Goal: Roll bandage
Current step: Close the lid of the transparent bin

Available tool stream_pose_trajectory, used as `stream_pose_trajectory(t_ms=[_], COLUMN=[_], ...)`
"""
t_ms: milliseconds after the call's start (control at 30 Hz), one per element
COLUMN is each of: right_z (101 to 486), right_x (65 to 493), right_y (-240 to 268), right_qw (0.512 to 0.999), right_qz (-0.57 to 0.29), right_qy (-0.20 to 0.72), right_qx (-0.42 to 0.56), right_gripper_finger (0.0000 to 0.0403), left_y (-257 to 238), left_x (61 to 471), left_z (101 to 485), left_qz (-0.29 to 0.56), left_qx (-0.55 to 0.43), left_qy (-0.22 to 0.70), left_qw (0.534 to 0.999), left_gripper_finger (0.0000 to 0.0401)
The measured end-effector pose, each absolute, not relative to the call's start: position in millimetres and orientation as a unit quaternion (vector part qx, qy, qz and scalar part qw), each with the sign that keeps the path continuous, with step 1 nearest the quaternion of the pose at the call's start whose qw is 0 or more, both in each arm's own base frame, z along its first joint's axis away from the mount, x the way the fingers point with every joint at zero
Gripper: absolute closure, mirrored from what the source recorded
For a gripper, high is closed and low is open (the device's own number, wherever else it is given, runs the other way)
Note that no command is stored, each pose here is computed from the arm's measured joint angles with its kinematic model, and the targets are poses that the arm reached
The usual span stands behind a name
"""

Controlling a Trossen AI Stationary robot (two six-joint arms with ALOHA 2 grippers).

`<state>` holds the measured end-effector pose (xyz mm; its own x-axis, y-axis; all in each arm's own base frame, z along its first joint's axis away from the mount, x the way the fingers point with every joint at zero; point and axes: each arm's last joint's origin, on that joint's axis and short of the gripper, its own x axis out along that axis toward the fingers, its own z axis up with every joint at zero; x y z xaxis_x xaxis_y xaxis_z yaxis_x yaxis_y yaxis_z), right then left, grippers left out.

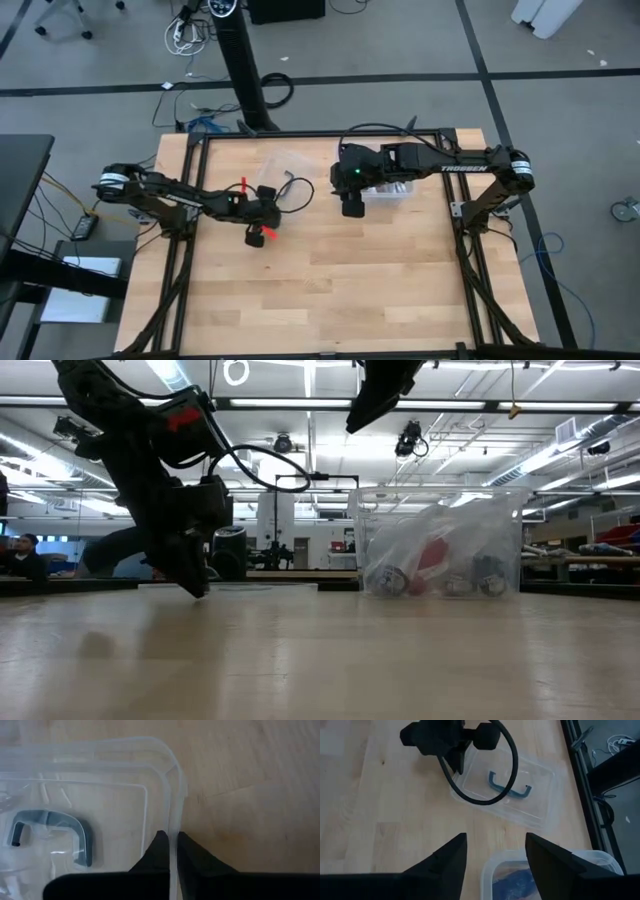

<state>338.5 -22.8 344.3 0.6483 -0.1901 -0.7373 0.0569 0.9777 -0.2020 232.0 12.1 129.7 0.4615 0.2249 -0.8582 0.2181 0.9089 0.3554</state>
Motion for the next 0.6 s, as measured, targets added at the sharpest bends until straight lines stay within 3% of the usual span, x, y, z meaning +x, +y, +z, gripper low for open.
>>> stream_pose_trajectory(t_ms=[200, 600], right_z=[344, 348], right_x=[339, 340], right_y=[-22, 0], right_qw=[0.905, 0.911], right_qz=[-0.067, -0.052], right_qy=[0.413, 0.397], right_qx=[-0.081, -0.102], right_gripper_finger=[0.0211, 0.0214], left_y=[12, 5], left_x=[233, 232], left_z=[140, 216], left_qz=[0.014, 0.056], left_qx=[0.206, 0.154], left_qy=[0.527, 0.43], left_qw=[0.824, 0.888], left_gripper_finger=[0.0391, 0.0393])
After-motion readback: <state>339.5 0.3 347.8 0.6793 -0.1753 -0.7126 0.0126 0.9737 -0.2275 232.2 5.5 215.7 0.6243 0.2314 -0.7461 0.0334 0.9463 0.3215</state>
